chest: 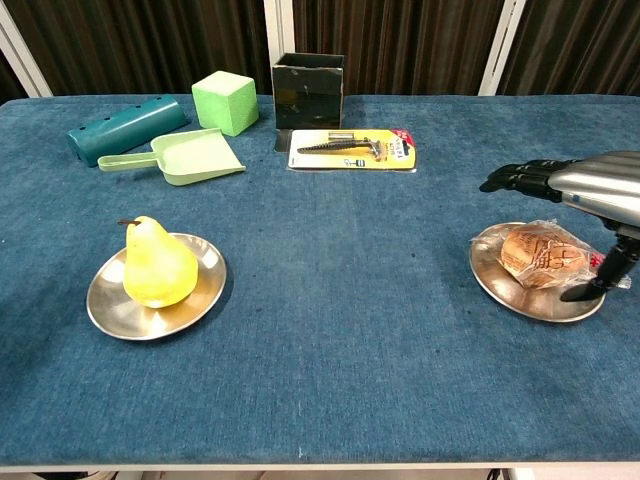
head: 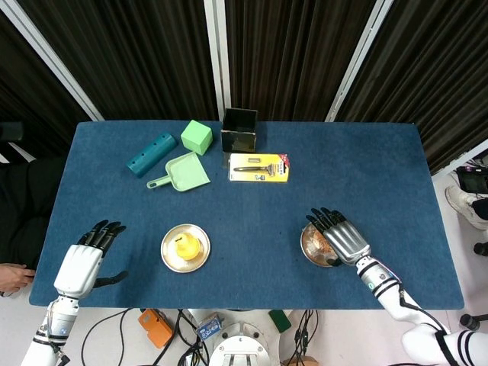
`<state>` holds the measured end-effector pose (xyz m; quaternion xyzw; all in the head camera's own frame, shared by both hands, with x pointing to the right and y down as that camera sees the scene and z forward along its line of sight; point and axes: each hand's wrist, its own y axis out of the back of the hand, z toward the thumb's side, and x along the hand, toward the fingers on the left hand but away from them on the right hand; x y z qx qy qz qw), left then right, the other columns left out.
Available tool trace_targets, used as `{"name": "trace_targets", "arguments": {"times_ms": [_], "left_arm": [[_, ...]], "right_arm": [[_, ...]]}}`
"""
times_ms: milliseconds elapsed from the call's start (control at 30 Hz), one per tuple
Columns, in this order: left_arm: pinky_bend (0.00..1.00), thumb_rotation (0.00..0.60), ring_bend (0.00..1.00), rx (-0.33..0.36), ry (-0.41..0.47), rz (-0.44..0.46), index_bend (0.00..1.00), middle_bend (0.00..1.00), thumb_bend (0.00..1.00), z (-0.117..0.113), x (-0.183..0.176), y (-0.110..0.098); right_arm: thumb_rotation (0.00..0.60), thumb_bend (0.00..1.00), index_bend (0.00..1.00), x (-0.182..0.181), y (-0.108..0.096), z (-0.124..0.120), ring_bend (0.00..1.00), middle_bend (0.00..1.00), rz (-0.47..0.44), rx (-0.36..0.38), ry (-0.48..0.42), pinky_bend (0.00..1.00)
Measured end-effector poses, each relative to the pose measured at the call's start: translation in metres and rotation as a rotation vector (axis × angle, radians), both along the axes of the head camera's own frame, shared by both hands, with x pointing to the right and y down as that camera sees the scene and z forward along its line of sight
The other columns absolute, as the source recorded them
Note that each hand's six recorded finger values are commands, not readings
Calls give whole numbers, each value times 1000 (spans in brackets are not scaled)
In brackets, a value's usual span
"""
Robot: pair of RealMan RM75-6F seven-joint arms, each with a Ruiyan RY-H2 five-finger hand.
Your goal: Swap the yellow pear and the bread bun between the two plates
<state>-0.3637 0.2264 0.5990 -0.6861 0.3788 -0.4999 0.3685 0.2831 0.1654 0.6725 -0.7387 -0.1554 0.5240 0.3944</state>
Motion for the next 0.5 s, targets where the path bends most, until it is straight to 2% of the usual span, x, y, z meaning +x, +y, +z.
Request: {"name": "trace_targets", "arguments": {"times_ms": [67,133,267,367,500], "left_arm": [[266,600,73,-4,9,-7,165,117,1,-2,-4,2],[220,600,45,-17,13,-17,165,88,1,-2,-10,5],[147,600,3,-37,23,-42,165,43,5,-5,-27,15],[100,600,0,-18,10,-46,165,35,10,-10,-43,25],[81,600,0,6,-8,-63,165,35,14,-17,-66,43]], "right_arm": [[600,152,0,4,4,-8,0,0,-2,15,-8,14],[600,152,0,11,10,-21,0,0,-3,49,-19,0],[600,151,0,39,25,-51,0,0,30,163,-4,0],[600,151,0,70,43,-75,0,0,111,271,37,0],[600,151,0,123,82,-104,0,0,266,388,115,0]]}}
